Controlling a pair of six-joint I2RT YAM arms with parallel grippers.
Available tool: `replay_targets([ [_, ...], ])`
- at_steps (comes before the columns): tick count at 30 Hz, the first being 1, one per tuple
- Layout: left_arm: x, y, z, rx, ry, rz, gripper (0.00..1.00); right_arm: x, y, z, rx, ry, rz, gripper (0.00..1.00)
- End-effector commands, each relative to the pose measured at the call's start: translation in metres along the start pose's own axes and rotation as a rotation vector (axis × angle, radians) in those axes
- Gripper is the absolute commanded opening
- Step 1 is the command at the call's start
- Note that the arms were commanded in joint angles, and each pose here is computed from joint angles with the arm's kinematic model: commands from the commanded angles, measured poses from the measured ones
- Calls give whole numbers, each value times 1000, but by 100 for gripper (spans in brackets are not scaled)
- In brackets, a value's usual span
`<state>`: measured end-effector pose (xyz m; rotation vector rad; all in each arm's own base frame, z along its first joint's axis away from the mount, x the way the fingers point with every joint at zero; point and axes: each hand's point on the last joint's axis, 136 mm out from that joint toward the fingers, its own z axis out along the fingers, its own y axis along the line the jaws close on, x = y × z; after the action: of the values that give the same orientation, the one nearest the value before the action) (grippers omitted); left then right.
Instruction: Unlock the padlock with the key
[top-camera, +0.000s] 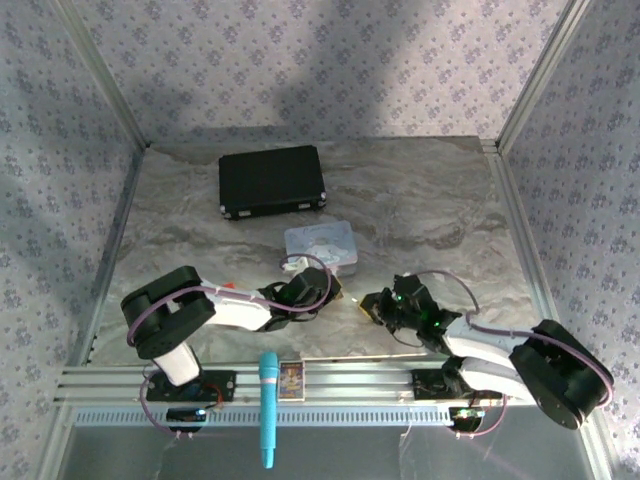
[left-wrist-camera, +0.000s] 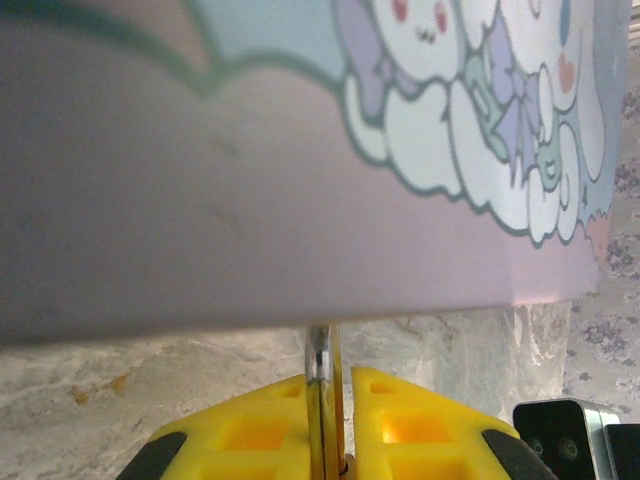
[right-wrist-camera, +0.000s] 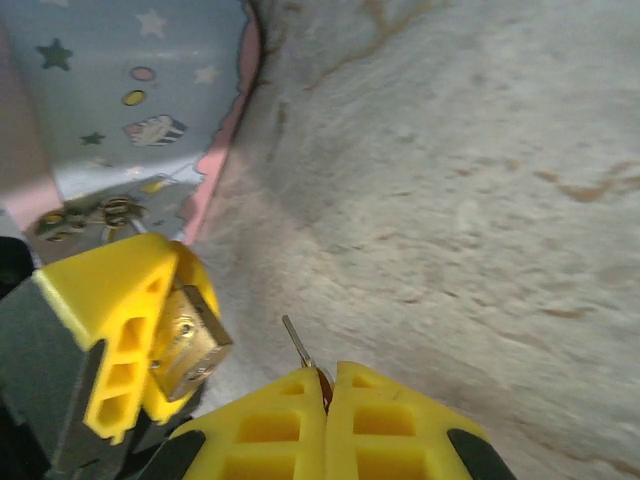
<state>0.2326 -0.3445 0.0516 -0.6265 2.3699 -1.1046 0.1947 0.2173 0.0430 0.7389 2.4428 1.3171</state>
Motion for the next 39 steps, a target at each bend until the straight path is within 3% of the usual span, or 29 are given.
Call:
replay_targets([
  [1, 1, 8, 1, -26, 18, -127, 0, -3, 26, 0, -102, -20, 7, 0],
  [20, -20, 0, -1, -94, -61, -88, 0, 2, 26, 4, -96, -22, -3, 0],
  [39, -31, -24, -6, -42, -66, -179, 0, 8, 59, 15, -184, 31, 14, 0],
])
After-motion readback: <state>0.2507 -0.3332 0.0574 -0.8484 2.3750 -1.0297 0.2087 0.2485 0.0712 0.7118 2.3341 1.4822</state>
